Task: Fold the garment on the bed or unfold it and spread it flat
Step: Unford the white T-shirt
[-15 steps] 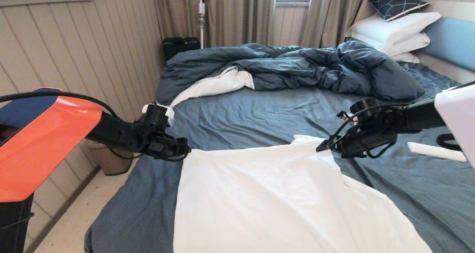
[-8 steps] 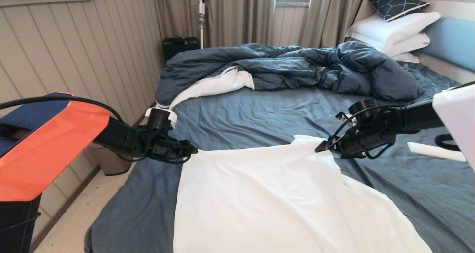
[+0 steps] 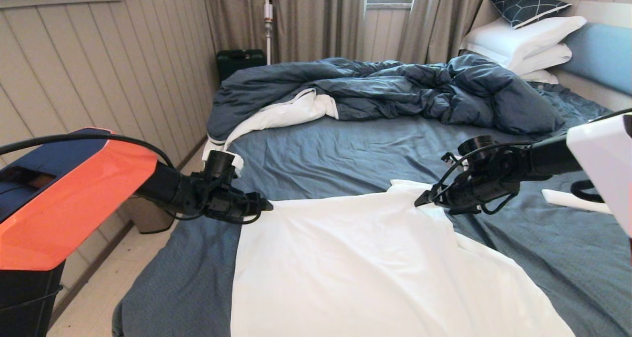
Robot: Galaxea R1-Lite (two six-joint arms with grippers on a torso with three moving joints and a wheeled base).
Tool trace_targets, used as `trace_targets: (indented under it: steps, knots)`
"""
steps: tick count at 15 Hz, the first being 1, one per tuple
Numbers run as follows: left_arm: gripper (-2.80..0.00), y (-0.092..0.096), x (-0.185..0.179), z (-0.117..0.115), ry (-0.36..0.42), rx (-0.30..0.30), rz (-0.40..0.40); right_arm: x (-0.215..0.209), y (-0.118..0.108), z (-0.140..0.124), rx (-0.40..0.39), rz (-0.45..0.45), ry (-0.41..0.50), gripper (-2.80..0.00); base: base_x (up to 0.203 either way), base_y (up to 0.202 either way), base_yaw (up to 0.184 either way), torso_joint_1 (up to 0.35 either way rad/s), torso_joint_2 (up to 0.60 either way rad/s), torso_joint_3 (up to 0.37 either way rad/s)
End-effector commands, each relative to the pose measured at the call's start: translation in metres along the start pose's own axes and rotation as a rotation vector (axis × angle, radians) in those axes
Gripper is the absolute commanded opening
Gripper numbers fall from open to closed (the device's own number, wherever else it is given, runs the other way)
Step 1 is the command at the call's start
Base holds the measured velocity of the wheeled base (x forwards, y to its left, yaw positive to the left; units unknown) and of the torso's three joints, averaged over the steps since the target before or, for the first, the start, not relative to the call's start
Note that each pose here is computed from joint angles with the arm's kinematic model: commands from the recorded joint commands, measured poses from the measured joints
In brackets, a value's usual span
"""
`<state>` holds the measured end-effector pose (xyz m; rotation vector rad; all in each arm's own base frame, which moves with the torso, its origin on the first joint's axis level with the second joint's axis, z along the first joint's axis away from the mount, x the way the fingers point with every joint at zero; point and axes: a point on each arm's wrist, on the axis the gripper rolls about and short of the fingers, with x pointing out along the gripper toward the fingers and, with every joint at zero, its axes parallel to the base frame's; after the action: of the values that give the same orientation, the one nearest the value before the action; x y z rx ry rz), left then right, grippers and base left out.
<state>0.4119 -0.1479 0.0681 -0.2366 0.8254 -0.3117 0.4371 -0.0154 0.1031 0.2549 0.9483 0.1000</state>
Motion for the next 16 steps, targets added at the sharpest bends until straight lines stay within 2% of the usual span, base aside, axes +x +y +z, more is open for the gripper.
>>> trace_targets:
  steps: [1,5,6,7,8,12,16]
  knots:
    - [0.0,0.0,0.001,-0.001,0.001,-0.003,-0.001,0.003,0.002,-0.001,-0.001,0.004,0.008,0.0,0.0,0.0,0.0,0.0,0.0,0.0]
    - [0.0,-0.001,0.0,0.001,-0.003,-0.014,-0.003,0.003,0.006,-0.001,0.008,0.008,0.007,0.0,0.0,0.0,0.0,0.0,0.0,0.0]
    - [0.0,-0.001,0.001,0.0,0.0,-0.013,-0.004,0.001,0.006,0.0,0.007,0.008,0.003,-2.8,0.0,0.0,0.0,0.0,0.0,0.0]
    - [-2.63,-0.001,0.001,0.0,0.001,-0.013,-0.005,0.002,0.006,-0.001,0.008,0.007,0.004,-2.8,0.0,0.0,0.0,0.0,0.0,0.0]
    - [-2.8,-0.001,0.001,0.0,0.002,-0.013,-0.011,0.003,0.006,-0.001,0.006,0.006,0.005,-2.8,0.0,0.0,0.0,0.0,0.0,0.0]
    - [-2.8,-0.004,0.0,0.004,-0.012,-0.008,-0.023,0.001,0.005,0.002,0.008,0.005,-0.008,-2.8,0.0,0.0,0.0,0.0,0.0,0.0]
    - [-2.8,-0.01,-0.008,0.022,-0.075,-0.004,-0.041,-0.009,0.0,0.011,0.014,-0.008,-0.049,-2.8,0.0,0.0,0.0,0.0,0.0,0.0]
